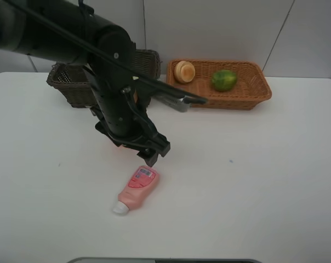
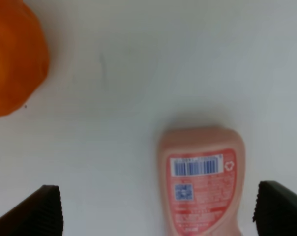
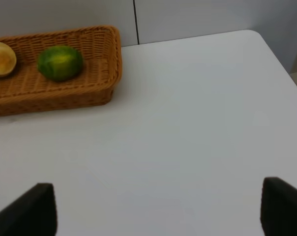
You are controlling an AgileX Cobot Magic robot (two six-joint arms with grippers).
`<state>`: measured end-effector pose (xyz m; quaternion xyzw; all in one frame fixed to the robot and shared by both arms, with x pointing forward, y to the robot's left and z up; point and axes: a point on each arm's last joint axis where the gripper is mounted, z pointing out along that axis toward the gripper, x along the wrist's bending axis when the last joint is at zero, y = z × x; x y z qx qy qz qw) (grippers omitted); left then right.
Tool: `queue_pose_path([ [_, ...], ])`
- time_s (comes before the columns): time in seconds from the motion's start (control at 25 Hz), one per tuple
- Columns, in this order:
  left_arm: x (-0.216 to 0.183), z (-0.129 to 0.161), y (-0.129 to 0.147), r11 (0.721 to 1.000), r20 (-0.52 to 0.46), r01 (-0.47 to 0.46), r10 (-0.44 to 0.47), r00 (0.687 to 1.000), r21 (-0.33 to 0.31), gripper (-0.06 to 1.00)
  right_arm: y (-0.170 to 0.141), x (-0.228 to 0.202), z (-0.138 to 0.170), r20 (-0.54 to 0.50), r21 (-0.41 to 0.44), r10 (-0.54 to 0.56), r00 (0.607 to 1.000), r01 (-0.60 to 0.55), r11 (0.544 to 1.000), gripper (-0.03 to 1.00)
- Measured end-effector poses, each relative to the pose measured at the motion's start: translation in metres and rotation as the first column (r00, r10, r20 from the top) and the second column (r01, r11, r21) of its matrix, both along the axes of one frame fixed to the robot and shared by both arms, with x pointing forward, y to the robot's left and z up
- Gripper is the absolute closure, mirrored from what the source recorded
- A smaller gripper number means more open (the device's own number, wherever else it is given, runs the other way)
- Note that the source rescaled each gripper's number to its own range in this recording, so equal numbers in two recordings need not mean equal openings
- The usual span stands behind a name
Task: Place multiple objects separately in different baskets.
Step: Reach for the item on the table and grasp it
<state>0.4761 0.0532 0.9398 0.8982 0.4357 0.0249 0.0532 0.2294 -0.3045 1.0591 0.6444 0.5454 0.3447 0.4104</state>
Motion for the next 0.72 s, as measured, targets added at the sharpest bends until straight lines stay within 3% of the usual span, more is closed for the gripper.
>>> queue_pose_path([
  [0.36,-0.019,-0.011,-0.014,0.998,0.034,0.010,-0.008,0.999,-0.056,-0.06,0.000,0.000,0.000,0.000,0.000,0.000,1.000,0.000,1.000,0.22],
  [0.72,-0.019,-0.029,-0.016,0.999,0.001,-0.023,0.023,1.000,-0.023,-0.06,0.000,0.000,0.000,0.000,0.000,0.000,1.000,0.000,1.000,0.22],
])
